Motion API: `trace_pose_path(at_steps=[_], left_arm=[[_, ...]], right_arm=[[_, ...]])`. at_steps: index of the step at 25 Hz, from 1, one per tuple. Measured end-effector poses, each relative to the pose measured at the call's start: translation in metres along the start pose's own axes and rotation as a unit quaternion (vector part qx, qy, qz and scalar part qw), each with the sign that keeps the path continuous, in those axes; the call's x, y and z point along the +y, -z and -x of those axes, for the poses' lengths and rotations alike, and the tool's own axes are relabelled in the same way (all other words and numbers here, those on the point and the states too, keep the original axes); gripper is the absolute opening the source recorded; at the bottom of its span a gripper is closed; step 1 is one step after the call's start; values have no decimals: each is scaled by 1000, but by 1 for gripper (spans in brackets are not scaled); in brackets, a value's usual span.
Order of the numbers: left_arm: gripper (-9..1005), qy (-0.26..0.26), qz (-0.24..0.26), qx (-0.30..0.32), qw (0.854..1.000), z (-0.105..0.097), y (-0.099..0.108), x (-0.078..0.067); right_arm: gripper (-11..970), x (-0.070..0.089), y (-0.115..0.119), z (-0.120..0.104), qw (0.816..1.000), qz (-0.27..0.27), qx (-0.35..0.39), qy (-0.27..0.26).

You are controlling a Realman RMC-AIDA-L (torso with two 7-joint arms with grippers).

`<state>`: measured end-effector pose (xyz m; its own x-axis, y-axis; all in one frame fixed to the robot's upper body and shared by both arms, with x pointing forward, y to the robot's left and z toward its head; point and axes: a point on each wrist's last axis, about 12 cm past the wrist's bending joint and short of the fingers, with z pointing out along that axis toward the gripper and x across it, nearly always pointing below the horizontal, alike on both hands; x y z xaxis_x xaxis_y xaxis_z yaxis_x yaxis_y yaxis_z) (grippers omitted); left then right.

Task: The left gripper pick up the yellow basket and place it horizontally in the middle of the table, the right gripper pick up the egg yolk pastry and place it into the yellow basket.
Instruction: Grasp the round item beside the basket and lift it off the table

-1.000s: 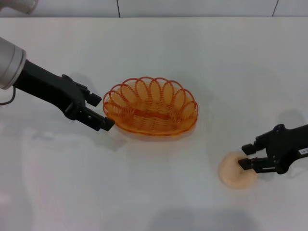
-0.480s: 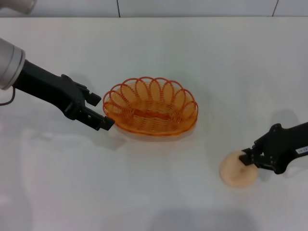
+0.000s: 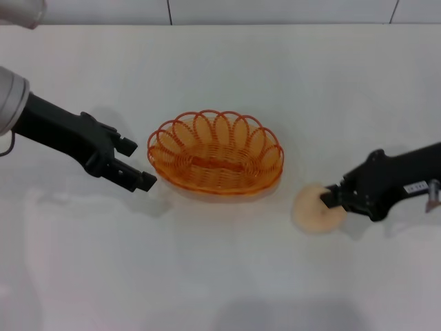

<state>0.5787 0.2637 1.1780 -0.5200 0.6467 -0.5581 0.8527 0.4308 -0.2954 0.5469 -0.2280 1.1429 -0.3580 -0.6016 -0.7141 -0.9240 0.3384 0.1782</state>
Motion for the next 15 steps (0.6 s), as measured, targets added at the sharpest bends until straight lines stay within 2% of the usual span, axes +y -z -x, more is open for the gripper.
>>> trace_pose_path(at_steps=[10,15], left_arm=[[887,5,-4,4,1000,-17,-1,-1],[887,1,-7,3,1000,-18,-3,-2]], right_arm=[[30,-6,-17,39,999,-18,-18,22],[30,-6,-27,59,998,-26,-35,43]])
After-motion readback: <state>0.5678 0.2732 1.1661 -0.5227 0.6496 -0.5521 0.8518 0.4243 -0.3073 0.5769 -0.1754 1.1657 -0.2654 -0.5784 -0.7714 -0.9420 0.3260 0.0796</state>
